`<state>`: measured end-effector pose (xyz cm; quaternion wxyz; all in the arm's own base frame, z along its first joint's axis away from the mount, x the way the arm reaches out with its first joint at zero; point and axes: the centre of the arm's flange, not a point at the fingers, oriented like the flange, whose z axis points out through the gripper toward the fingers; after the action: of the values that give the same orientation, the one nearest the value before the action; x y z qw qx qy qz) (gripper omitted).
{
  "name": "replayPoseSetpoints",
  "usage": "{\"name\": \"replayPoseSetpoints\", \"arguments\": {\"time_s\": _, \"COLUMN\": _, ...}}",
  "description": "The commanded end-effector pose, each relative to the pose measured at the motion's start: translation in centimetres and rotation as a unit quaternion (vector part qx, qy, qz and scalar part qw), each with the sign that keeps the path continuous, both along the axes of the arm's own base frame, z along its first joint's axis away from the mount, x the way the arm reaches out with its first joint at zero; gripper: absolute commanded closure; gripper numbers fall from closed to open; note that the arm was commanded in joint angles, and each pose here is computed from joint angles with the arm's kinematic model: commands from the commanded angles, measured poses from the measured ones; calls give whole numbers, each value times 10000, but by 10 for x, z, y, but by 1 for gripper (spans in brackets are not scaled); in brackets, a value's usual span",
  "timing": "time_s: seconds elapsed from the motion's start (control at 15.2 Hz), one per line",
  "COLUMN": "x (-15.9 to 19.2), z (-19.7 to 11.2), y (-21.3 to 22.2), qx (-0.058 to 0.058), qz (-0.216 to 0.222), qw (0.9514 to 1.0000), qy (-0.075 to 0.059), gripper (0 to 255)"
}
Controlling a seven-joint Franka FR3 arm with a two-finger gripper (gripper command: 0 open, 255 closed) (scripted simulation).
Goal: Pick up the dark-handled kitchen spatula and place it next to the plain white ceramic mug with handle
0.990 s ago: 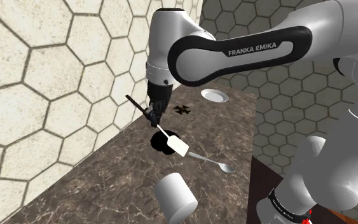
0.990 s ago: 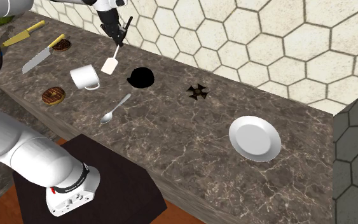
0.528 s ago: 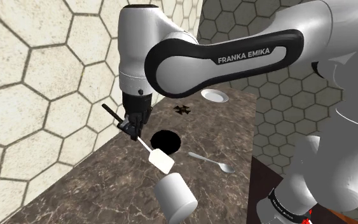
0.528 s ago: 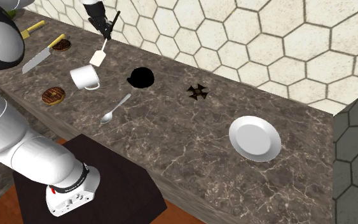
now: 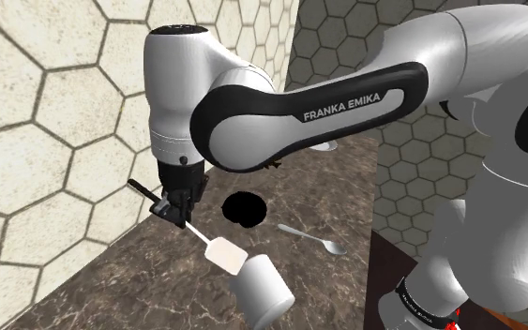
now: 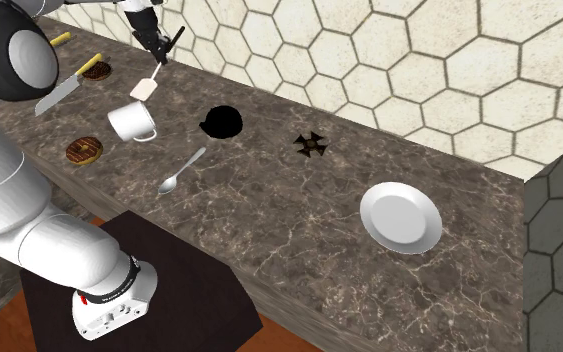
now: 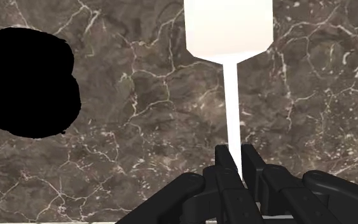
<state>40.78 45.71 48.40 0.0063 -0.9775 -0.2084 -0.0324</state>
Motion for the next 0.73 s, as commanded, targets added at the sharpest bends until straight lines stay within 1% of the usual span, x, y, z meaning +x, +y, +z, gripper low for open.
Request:
{"name": "replayPoseSetpoints", "arguments": {"time_s": 0.0, "x": 1, "z": -12, "y": 1, "qx": 0, "qz": 0, "qw": 10000, "qy": 0, "gripper": 255}}
{"name": "replayPoseSetpoints", "arguments": {"time_s": 0.66, "x": 1, "z": -65, "y": 1, "qx": 0, "qz": 0, "qw": 10000, "qy": 0, "gripper": 255}}
